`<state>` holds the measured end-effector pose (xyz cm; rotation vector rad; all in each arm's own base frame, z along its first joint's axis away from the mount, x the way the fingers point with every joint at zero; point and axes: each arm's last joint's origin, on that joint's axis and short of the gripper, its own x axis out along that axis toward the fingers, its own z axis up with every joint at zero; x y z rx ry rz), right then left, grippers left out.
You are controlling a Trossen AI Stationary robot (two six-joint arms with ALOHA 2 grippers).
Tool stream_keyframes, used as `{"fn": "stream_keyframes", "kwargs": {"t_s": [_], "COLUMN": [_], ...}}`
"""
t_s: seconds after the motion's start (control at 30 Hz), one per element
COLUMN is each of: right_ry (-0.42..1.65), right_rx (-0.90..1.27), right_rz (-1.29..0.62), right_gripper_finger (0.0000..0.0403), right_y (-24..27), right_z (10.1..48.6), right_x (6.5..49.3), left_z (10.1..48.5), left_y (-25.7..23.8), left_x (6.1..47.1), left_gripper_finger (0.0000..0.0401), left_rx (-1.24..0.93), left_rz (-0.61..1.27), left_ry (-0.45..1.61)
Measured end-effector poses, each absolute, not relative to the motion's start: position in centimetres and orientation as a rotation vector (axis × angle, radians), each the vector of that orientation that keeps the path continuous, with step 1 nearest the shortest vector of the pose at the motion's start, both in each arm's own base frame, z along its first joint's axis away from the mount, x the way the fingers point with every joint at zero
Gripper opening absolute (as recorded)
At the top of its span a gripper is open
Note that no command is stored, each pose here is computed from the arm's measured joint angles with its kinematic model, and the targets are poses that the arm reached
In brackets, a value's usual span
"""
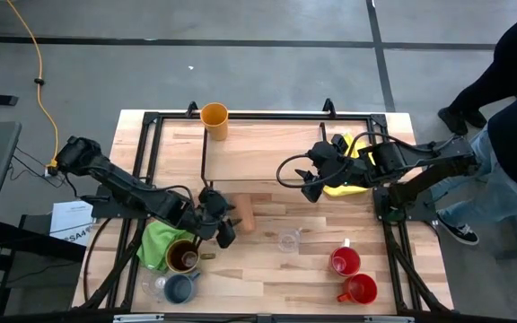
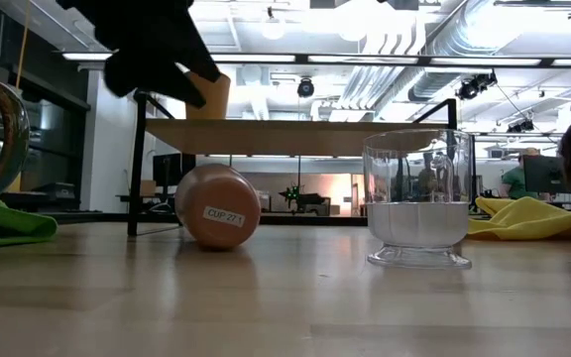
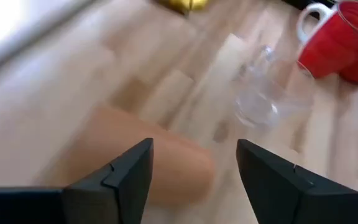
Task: Stack small to large cups/mugs on shelf
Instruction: Put the orange cup on the shelf
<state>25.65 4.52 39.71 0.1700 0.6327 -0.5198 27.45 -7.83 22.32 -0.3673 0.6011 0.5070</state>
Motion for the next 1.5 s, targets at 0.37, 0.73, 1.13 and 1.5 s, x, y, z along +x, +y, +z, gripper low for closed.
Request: {"fn": "stream_keyframes", "kwargs": {"t_s": [0.37,0.73,1.13,1.5], "right_ry": [0.623,0.616,0.613,0.614], "right_rx": [0.170,0.183,0.185,0.183], "right_rz": [-0.526,-0.529,-0.528,-0.527], "right_gripper_finger": [0.0252,0.0252,0.0252,0.0252], "right_y": [4.5,4.5,4.5,4.5], "right_z": [39.8,39.8,39.8,39.8], "right_x": [25.7,25.7,25.8,25.8], "left_z": [19.5,18.2,18.0,17.6], "left_y": [-7.9,-7.8,-6.5,-6.5], "left_x": [28.5,29.0,29.8,30.1], "left_gripper_finger": [0.0199,0.0200,0.0200,0.0200], "left_rx": [-0.166,-0.248,-0.276,-0.348], "left_rz": [0.604,0.715,0.650,0.561], "left_ry": [0.647,0.598,0.659,0.719]}}
